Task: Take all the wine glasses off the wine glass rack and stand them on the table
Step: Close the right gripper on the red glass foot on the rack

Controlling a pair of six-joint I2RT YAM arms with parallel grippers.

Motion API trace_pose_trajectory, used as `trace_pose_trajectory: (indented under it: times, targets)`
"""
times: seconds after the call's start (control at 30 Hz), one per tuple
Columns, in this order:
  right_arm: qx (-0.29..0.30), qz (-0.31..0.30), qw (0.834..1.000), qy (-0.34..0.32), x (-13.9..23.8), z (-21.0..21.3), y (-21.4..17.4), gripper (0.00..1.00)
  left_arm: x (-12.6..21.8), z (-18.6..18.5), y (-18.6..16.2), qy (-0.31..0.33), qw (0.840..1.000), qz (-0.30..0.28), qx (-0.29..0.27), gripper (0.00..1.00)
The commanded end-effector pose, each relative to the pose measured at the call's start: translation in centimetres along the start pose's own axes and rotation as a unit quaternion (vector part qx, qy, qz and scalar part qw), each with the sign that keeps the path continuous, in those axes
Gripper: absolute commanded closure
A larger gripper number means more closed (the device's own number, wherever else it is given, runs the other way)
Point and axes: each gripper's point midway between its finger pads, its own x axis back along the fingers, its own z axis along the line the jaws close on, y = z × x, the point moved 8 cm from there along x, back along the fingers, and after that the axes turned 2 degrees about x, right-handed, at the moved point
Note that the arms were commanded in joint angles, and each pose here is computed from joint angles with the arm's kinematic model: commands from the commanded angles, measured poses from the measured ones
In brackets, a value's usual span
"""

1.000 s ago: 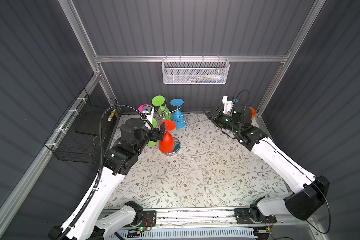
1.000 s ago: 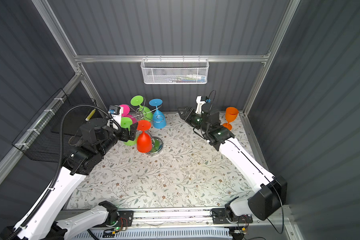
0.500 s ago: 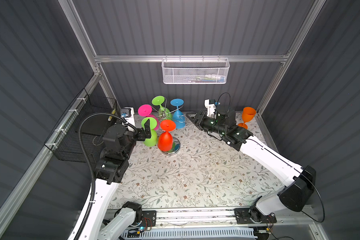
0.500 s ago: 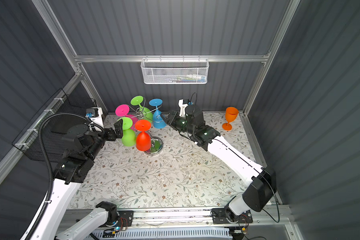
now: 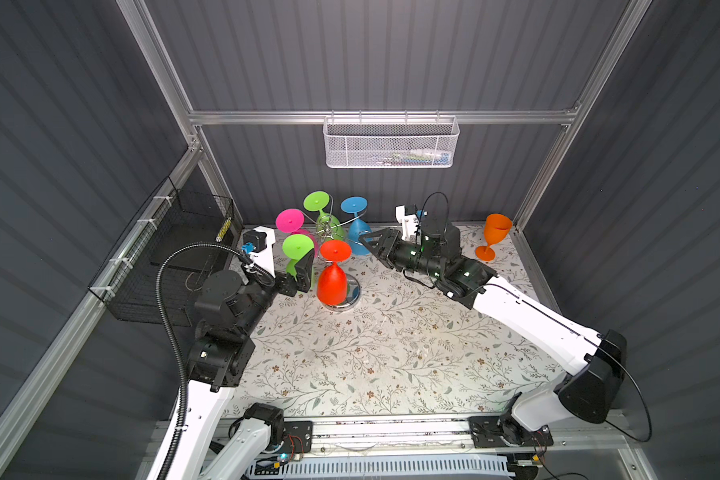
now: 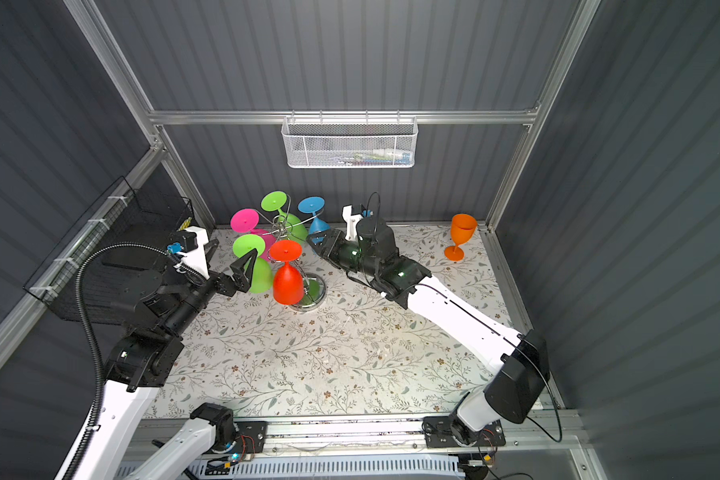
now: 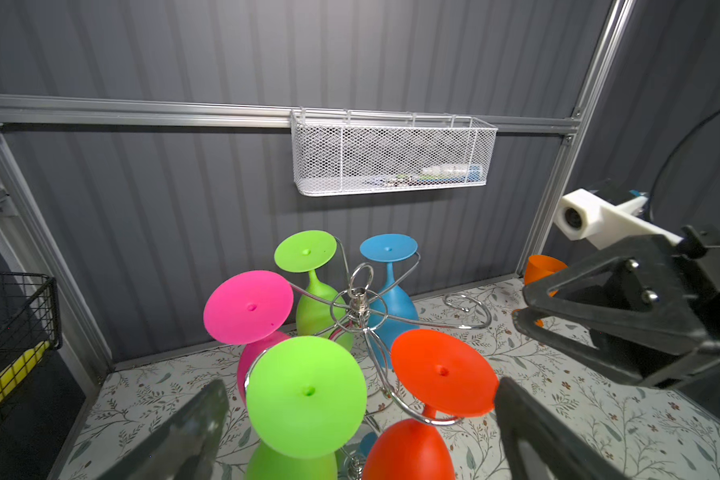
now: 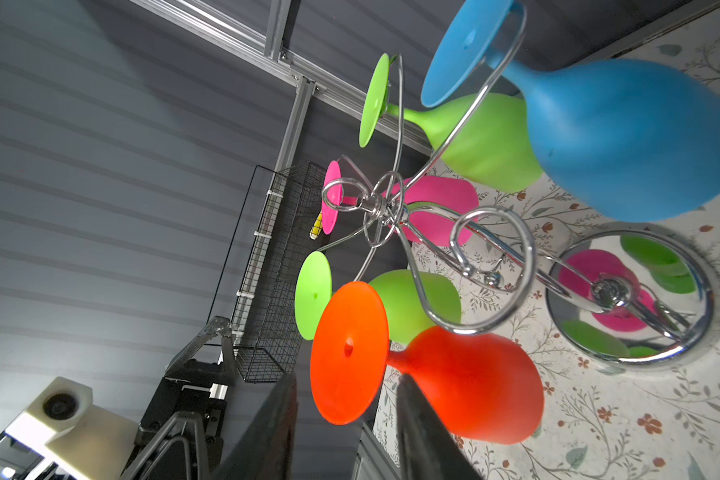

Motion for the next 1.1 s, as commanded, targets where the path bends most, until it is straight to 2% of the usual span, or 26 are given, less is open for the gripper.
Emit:
trace_pose_trajectory:
  times: [0.0,0.5,1.07]
  targets:
    - [-0.009,0.002,1.0,0.018,-0.6,0.8,0.0,0.59,0.2,-0.2,0.5,-0.013,1.0,-0.021,-0.006,0.0]
    - [-0.029,0.031,0.999,0.022,-2.8,0.2,-1.6,0.63,0.1,0.0,0.0,-0.006,1.0,-0.016,-0.013,0.0]
    - [-0.039,0.046,0.997,0.039,-4.6,0.7,-2.1,0.72,0.2,-0.1,0.1,-0.009,1.0,-0.02,-0.015,0.0]
